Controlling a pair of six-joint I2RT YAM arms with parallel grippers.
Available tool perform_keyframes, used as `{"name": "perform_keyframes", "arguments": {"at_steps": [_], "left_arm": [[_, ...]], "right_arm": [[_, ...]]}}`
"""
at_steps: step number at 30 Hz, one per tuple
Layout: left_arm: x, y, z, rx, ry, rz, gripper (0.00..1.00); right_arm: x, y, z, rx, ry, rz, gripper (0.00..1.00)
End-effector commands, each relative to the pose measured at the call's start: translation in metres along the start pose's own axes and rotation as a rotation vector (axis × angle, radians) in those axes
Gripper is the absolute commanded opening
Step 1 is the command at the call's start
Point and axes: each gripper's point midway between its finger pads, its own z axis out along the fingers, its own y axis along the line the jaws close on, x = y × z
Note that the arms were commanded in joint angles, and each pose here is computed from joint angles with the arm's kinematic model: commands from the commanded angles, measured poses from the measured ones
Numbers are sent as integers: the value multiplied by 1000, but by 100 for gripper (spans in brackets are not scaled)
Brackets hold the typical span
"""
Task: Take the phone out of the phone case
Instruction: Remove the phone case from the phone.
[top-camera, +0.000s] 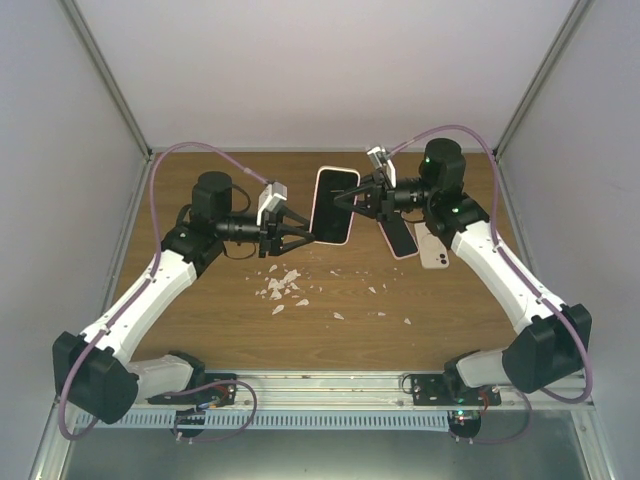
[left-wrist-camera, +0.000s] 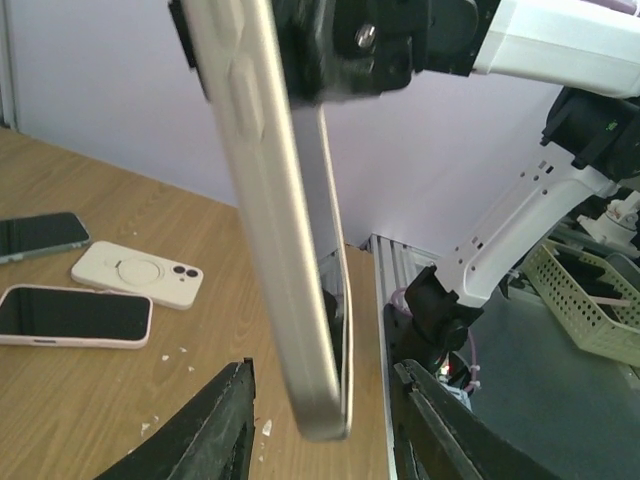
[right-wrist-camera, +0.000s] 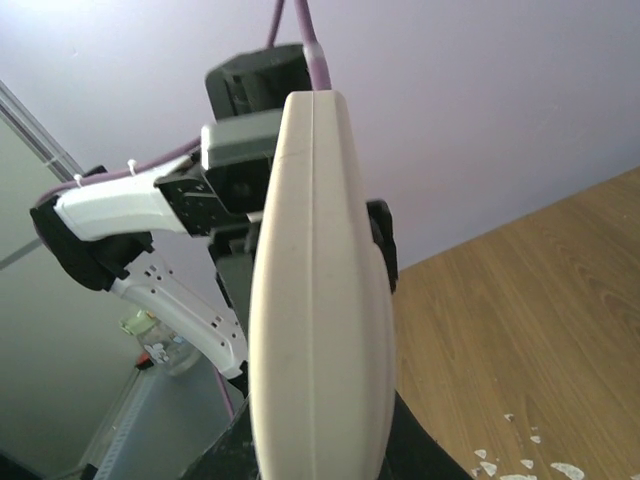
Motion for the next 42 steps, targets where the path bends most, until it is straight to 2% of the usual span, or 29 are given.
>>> {"name": "perform_keyframes", "arguments": {"at_steps": [1, 5, 14, 23, 42], "left_arm": [[2, 1, -1, -16, -20, 18, 38], [7, 3, 0, -17, -16, 5, 37], [6, 12, -1, -54, -29, -15, 22], [5, 23, -7, -72, -38, -38, 15], [7, 34, -10, -76, -55, -59, 10]], "right_arm": [[-17, 16, -6, -47, -34, -46, 1], [-17, 16, -6, -52, -36, -35, 1], [-16, 20, -7, -69, -31, -30, 1], [-10, 34, -10, -130, -19, -17, 1], [0, 63, -15, -238, 26, 32, 0]]}}
